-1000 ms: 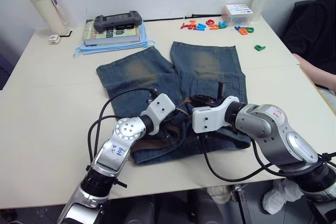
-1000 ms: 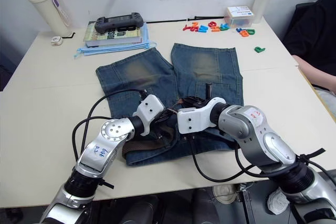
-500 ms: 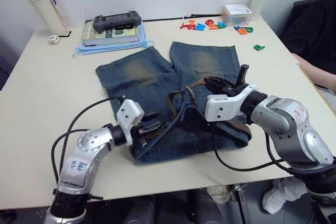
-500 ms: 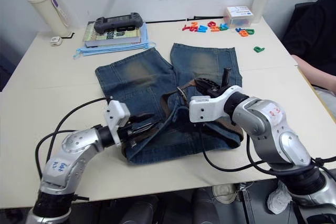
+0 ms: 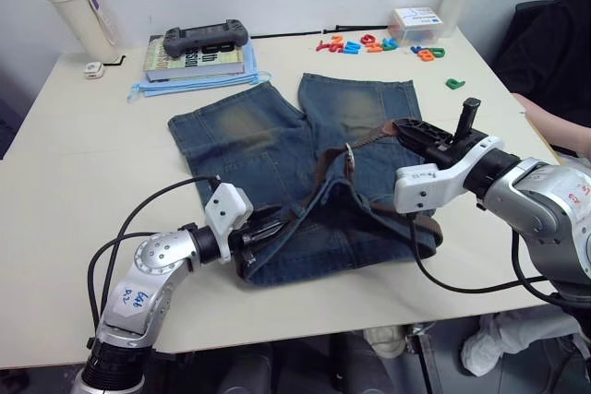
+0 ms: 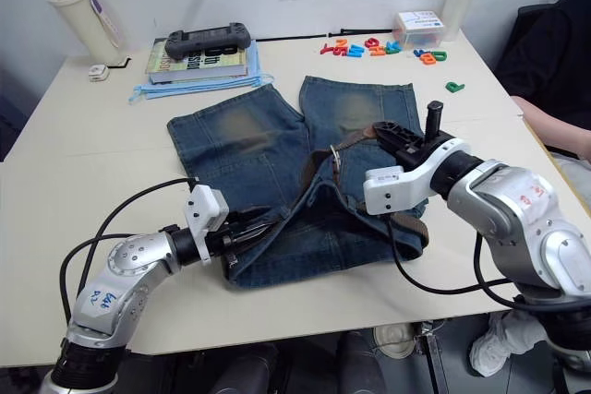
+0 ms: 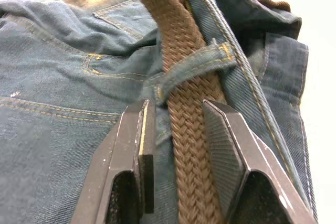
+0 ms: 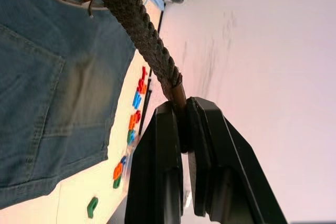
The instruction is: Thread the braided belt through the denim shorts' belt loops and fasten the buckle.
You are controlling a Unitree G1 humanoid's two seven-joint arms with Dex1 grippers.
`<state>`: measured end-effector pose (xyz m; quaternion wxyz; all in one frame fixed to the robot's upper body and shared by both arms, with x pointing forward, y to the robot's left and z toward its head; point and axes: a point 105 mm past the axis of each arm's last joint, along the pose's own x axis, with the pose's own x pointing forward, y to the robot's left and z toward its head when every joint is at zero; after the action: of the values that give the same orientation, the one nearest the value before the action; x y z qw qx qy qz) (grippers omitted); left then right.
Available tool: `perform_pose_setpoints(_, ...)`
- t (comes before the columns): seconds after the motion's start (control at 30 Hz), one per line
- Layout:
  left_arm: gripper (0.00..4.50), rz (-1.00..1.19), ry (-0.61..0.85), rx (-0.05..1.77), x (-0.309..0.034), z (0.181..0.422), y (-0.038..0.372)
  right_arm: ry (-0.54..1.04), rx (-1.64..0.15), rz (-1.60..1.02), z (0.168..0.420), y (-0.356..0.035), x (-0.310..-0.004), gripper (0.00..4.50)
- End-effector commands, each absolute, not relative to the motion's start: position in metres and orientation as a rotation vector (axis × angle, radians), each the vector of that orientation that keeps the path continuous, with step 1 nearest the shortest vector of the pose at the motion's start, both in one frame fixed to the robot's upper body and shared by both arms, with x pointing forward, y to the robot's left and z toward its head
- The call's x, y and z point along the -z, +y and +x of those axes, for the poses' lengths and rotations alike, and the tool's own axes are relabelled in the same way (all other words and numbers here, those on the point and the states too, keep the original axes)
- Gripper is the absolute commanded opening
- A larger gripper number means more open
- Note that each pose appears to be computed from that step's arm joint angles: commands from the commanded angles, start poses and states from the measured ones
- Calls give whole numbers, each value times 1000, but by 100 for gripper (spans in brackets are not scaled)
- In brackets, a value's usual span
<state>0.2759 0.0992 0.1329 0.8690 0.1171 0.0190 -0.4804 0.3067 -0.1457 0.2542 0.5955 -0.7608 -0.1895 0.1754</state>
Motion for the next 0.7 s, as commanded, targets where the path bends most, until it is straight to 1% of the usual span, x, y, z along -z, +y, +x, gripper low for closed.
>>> perform_pose_setpoints(0.03, 169, 313, 66, 1038, -124, 269, 101, -485, -322, -1744, 303, -149, -276, 0)
perform_pose_setpoints(0.23, 169, 425, 157, 1067, -101, 264, 111, -478, -298, -1737, 305, -153, -283, 0)
perform_pose_setpoints(0.37, 169, 460, 203, 1090, -88, 258, 117, -497, -240, -1721, 305, -162, -301, 0)
perform_pose_setpoints(0.6, 169, 504, 214, 1096, -83, 257, 124, -500, -190, -1713, 304, -173, -318, 0)
perform_pose_setpoints(0.7, 169, 522, 230, 1097, -81, 255, 134, -490, -157, -1724, 305, -180, -324, 0)
